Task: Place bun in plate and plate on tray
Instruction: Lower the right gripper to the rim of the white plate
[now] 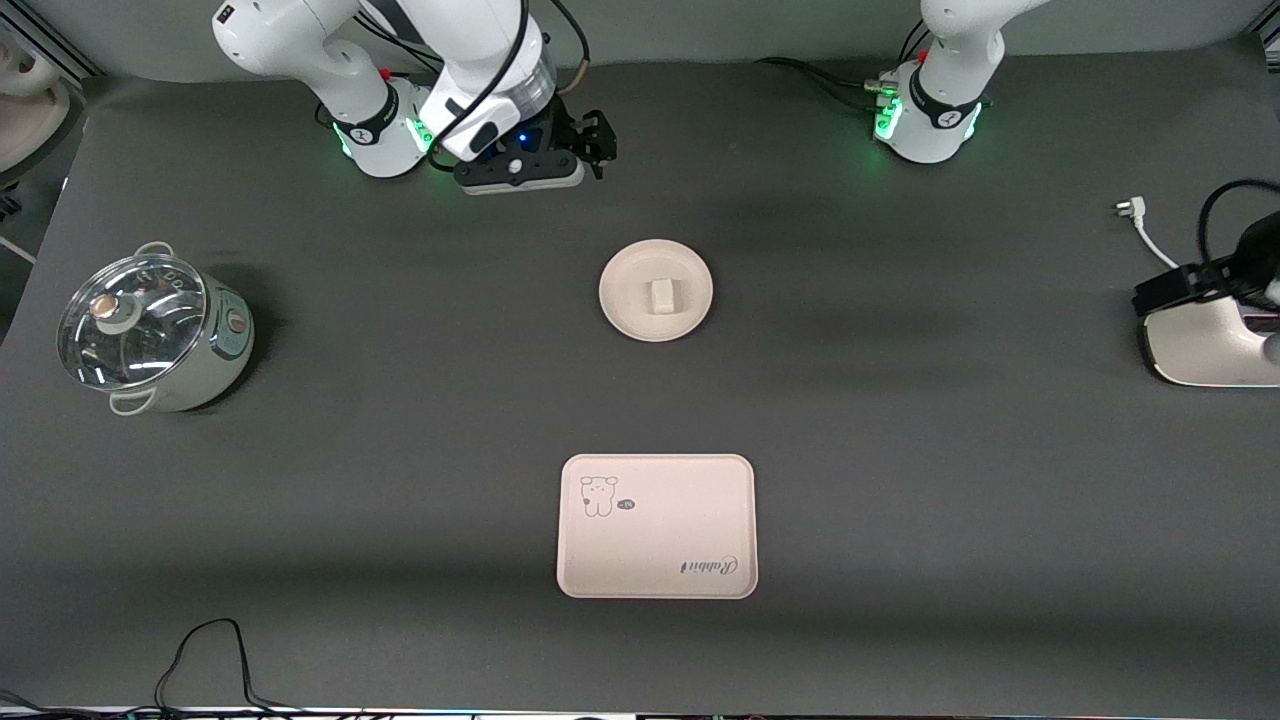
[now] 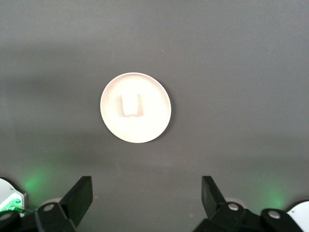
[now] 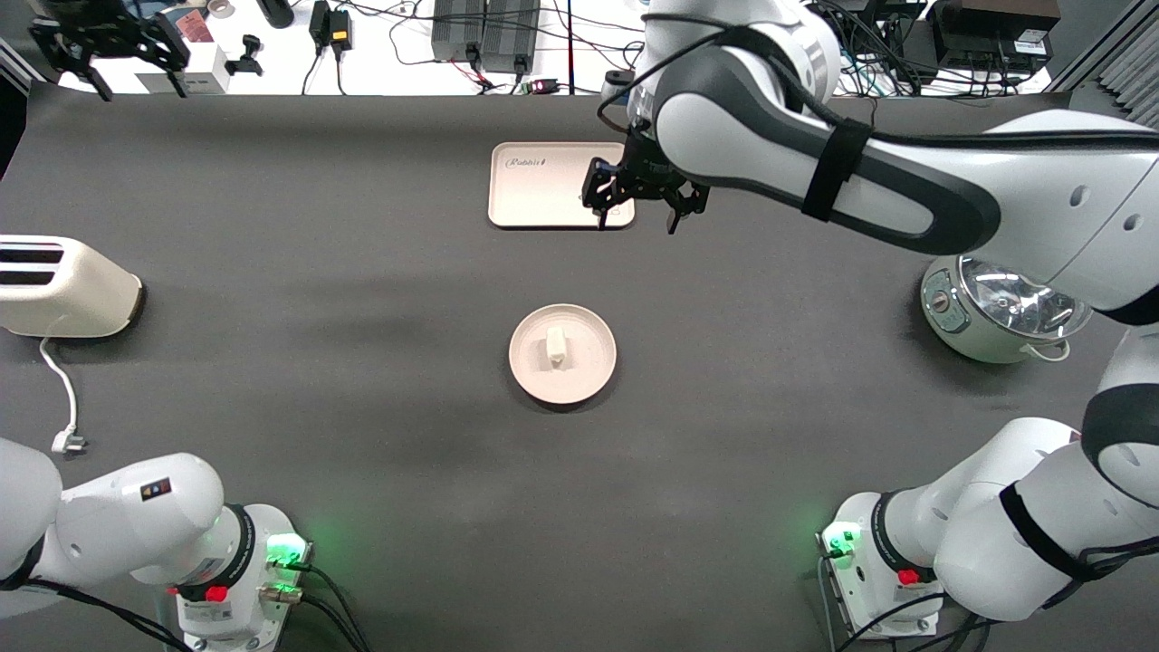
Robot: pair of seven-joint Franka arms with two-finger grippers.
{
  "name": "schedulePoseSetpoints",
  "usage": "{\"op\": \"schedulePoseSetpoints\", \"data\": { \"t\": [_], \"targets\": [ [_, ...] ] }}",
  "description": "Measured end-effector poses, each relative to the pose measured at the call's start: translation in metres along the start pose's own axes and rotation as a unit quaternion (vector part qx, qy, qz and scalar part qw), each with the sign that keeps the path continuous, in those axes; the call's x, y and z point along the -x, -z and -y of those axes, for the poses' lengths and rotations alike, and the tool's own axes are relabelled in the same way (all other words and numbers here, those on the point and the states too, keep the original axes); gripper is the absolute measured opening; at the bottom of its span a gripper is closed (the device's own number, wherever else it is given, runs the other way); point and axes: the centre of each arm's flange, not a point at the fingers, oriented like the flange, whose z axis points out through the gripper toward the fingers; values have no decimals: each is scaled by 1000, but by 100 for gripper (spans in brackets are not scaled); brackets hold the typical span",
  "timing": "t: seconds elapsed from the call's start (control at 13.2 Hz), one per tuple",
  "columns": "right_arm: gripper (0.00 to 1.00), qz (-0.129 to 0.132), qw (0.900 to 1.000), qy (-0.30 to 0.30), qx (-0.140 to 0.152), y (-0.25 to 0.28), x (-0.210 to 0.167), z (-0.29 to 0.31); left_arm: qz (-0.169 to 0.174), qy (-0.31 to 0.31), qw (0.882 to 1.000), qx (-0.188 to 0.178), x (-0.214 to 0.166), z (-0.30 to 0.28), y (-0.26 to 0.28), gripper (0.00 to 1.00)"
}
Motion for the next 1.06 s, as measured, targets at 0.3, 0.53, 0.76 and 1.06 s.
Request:
{"op": "schedulePoseSetpoints", "data": {
  "t": [0.3, 0.53, 0.76, 1.06],
  "targets": [
    [100, -25, 999, -12, -24, -41, 9, -27, -16, -21, 1000, 13, 24, -17, 25, 100],
    [100, -47, 998, -7, -39, -93, 18, -29, -8, -21, 1000, 19, 24, -18, 18, 100],
    [100, -64, 997, 6, -42, -166, 33, -28, -8, -25, 999, 27, 22, -23, 11, 100],
    [100, -83, 996, 0, -44, -245, 26, -38, -11, -25, 999, 36, 21, -24, 12, 100]
  ]
}}
